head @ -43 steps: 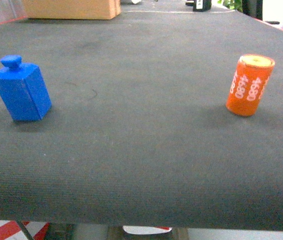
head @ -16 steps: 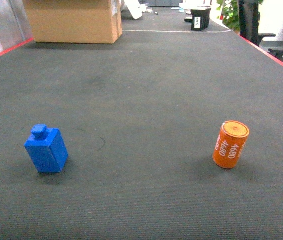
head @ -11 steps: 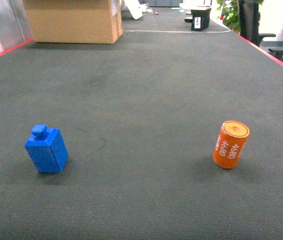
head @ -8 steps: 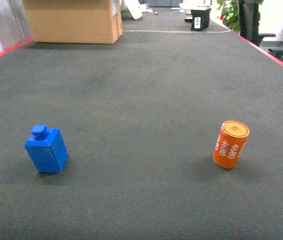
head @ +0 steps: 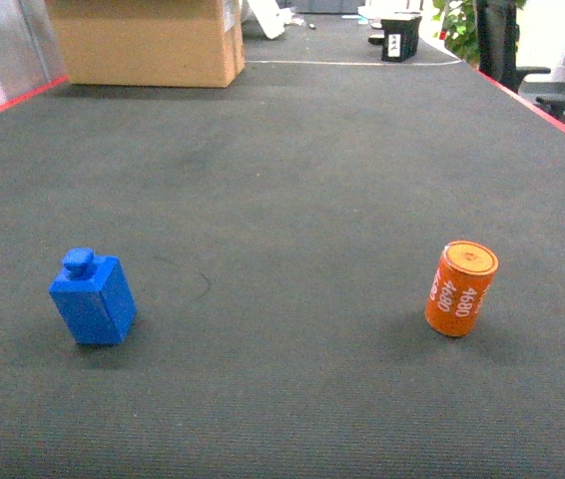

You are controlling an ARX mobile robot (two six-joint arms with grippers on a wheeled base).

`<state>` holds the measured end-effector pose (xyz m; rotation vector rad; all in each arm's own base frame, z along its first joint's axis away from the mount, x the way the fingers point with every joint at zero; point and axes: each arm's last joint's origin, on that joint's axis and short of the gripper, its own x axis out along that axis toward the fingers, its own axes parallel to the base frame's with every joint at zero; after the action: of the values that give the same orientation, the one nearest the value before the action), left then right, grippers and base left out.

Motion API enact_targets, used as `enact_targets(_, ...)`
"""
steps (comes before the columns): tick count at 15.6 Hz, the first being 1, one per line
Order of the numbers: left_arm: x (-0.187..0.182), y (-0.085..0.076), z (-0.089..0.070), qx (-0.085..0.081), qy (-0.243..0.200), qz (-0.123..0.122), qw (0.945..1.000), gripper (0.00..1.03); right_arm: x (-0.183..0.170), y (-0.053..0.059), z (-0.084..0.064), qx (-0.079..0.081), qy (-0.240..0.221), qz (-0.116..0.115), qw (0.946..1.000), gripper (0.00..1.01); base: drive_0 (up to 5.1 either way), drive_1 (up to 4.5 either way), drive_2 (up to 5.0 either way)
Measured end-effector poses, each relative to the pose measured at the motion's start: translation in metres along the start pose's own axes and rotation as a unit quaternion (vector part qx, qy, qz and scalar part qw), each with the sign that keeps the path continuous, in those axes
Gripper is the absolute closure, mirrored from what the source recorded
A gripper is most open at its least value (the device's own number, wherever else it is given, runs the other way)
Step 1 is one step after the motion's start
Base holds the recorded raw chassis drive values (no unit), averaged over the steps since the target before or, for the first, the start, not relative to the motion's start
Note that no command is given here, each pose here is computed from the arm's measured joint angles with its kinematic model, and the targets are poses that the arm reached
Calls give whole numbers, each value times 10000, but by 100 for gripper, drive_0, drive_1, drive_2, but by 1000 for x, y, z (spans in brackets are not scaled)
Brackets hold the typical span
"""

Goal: Sort blue parts and orange caps into right shelf containers

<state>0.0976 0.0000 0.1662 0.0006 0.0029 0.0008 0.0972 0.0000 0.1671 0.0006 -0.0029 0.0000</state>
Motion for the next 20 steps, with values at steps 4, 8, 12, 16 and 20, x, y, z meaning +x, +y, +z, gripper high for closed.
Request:
enact_targets(4, 0, 0, 0, -2, 0, 0, 10000, 5, 0, 0, 0, 0, 0, 0, 10000, 3, 0, 0, 0)
enact_targets(8, 12, -9, -2, -107, 315, 518, 9981, 5, 6, 8, -6, -60, 994, -93, 9950, 3, 0, 0, 0)
enact_targets(12, 74, -25, 12, -352, 75, 102, 9993, 5, 56, 35, -3, 90, 957, 416, 9945, 3, 0, 0, 0)
enact_targets(16, 142, -50, -9, -240, 809, -272, 9961, 5, 129, 60, -17, 173, 1309, 555, 9897, 3, 0, 0, 0)
enact_targets(20, 171, -52, -39, -61, 1337, -256, 9907, 5, 160, 70, -42, 147, 1770, 602, 9823, 3, 0, 0, 0)
